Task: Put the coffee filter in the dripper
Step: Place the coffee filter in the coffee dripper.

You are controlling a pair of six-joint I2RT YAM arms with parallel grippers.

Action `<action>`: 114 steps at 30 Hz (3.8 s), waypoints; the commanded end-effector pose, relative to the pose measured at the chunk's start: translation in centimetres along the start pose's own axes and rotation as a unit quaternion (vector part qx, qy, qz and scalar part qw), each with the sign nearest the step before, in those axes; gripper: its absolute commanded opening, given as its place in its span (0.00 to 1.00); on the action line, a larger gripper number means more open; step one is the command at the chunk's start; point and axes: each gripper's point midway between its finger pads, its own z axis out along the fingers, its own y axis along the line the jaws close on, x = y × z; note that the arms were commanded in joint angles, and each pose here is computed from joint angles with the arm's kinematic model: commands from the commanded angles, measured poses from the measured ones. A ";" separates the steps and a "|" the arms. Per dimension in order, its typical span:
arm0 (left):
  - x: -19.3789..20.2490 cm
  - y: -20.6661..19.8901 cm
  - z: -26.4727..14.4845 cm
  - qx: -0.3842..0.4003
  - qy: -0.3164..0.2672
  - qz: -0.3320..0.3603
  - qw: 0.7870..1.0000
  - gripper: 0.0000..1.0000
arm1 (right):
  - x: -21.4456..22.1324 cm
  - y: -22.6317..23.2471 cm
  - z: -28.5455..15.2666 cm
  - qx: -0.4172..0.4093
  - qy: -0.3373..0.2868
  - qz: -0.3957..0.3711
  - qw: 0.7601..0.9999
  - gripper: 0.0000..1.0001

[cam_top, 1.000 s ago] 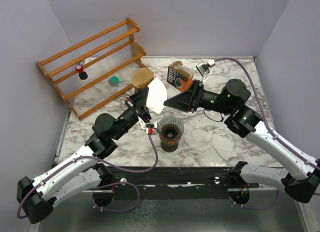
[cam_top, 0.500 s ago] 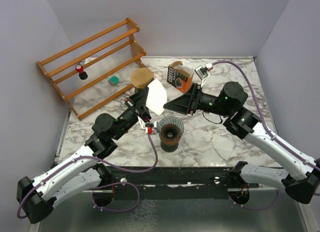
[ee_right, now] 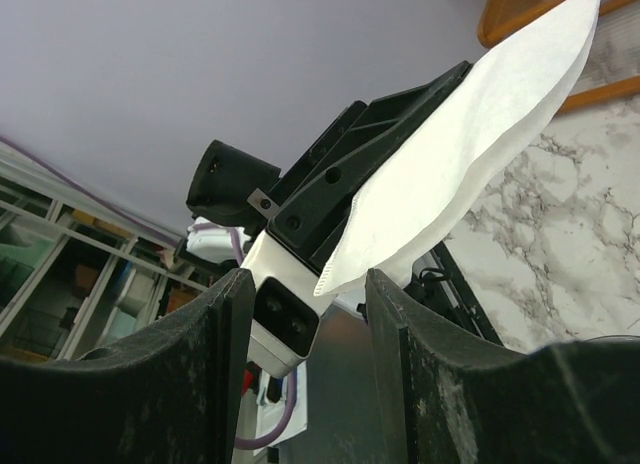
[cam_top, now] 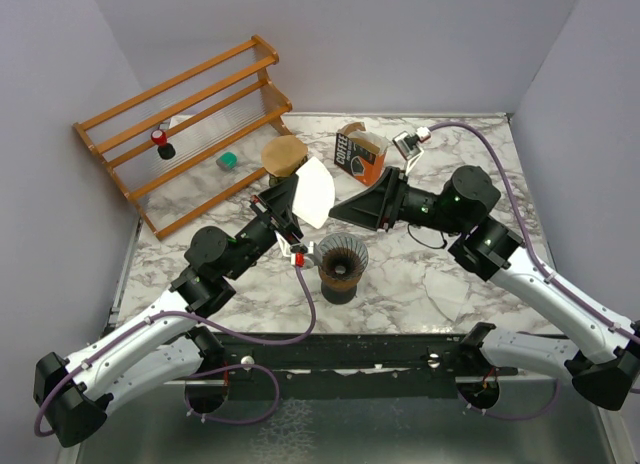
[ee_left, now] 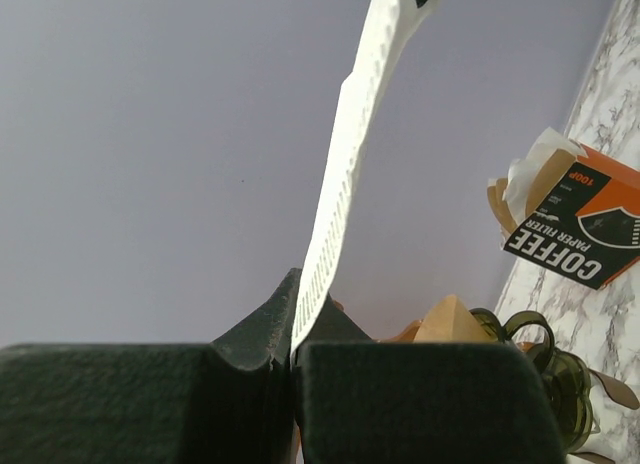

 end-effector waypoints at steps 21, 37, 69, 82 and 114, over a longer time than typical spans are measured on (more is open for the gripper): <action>-0.8 0.3 0.0 -0.006 -0.021 -0.018 1.000 0.00 | -0.3 0.2 0.9 -0.018 -0.006 0.000 1.000 0.53; -1.0 -0.2 0.0 0.002 -0.030 -0.012 0.999 0.00 | -0.4 -0.9 1.8 -0.007 -0.007 0.002 1.000 0.52; -1.6 0.3 -1.3 -0.013 -0.042 -0.056 0.997 0.35 | -1.3 -3.0 2.1 0.055 -0.007 -0.055 0.997 0.00; -2.6 0.1 -3.0 0.065 -0.001 -0.249 0.966 0.48 | -2.3 -6.0 -0.2 0.147 0.054 -0.279 0.947 0.01; -11.2 6.1 -3.4 0.213 0.040 -0.569 0.793 0.63 | 3.2 -7.2 -2.4 -0.073 0.292 -0.722 0.623 0.01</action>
